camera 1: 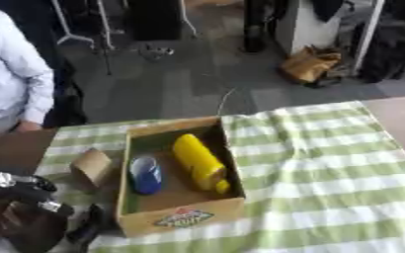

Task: Pick up objects on the table and place them in the box.

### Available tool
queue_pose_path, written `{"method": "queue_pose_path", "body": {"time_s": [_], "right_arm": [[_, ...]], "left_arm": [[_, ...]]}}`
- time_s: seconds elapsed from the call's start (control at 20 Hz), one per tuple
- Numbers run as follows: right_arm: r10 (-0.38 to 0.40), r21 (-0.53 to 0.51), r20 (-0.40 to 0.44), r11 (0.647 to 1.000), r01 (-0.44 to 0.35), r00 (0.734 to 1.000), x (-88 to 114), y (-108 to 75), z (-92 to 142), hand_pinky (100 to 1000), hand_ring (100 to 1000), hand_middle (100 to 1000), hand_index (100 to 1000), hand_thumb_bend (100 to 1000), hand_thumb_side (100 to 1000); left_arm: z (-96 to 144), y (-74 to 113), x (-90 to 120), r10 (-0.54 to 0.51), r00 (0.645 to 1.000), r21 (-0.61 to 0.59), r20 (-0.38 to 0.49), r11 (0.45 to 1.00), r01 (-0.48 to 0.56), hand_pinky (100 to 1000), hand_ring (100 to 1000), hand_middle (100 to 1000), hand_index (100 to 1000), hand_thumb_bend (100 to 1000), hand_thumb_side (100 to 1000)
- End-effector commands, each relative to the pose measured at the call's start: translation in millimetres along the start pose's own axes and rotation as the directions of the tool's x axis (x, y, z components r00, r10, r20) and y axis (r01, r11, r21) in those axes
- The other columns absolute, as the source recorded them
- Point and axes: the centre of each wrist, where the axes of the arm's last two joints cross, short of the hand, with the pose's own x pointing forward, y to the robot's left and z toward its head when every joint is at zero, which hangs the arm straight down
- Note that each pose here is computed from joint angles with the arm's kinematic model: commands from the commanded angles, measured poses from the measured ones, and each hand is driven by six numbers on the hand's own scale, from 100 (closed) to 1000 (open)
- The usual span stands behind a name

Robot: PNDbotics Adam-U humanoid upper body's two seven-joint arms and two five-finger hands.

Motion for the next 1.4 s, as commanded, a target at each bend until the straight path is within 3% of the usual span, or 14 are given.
{"method": "queue_pose_path", "body": {"time_s": [0.05, 0.45, 0.9, 1.4], "right_arm": [[-0.017, -0.022, 0.019, 1.0, 0.018, 1.0, 3, -0.9, -3, 778, 971, 872, 763, 100, 1000], [-0.007, -0.02, 0.012, 1.0, 0.007, 1.0, 2, -2.7, -1, 777, 968, 870, 759, 100, 1000], [-0.013, -0.026, 0.005, 1.0, 0.013, 1.0, 2, -2.6, -1, 775, 962, 867, 753, 100, 1000], [-0.023, -0.038, 0.008, 0.999, 0.023, 1.0, 2, -3.1, -3, 774, 958, 863, 746, 100, 1000]], "left_arm": [[17, 14.7, -7, -0.038, 0.999, 0.032, -0.033, 0.999, 0.039, 1000, 1000, 1000, 1000, 945, 580], [29, 21.7, -9, 0.032, 0.998, 0.043, 0.045, 0.999, -0.033, 1000, 1000, 1000, 1000, 953, 588], [27, 10.9, -12, 0.081, 0.994, 0.0, 0.069, 0.997, -0.082, 1000, 1000, 1000, 1000, 920, 567], [13, -11.6, -17, 0.052, 0.999, -0.058, -0.013, 0.997, -0.053, 1000, 1000, 1000, 1000, 915, 539]]}}
